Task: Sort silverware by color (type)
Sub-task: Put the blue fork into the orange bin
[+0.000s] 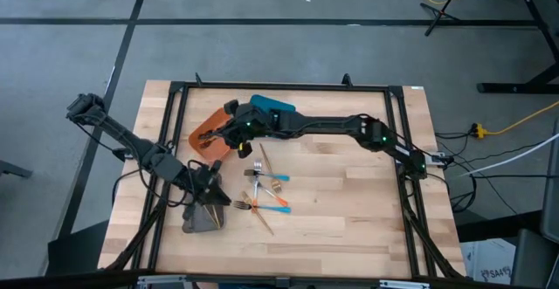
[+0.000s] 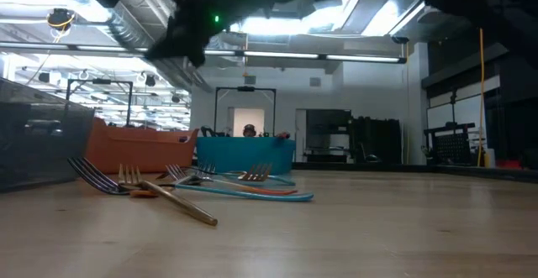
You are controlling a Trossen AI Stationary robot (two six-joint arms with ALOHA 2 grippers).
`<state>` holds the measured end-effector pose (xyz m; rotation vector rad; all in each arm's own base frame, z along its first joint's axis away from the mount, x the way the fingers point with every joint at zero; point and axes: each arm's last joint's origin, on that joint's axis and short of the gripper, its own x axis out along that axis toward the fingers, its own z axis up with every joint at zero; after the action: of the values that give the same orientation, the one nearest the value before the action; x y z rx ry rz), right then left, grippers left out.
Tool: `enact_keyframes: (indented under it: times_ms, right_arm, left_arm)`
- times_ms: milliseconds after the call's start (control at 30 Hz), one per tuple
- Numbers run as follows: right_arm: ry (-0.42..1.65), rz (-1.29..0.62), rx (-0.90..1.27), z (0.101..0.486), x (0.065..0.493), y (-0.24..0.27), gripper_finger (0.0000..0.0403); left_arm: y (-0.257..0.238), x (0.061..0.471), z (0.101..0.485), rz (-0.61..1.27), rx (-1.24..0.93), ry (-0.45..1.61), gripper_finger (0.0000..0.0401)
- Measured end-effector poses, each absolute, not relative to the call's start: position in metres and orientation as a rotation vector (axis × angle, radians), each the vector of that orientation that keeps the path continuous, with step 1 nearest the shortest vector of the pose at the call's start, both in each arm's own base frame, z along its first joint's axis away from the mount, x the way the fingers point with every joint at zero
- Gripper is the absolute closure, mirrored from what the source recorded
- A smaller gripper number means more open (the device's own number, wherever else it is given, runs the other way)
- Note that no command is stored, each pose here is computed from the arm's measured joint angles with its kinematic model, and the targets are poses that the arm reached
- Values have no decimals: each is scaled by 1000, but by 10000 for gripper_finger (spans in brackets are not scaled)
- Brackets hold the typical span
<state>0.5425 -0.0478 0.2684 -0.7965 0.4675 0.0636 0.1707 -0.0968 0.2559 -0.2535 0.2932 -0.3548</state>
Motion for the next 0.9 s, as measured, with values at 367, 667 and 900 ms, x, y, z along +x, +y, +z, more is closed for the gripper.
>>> enact_keyframes:
  times_ms: [367, 667, 900]
  right_arm:
    - [497, 105, -790, 218, 557, -73, 402]
    - [513, 120, -784, 188, 565, -78, 402]
    - [499, 138, -779, 185, 566, -77, 402]
  left_arm:
    - [-103, 167, 256, -391, -248, 297, 371]
    - [-103, 167, 256, -388, -247, 296, 371]
    - [-103, 167, 256, -388, -247, 296, 371]
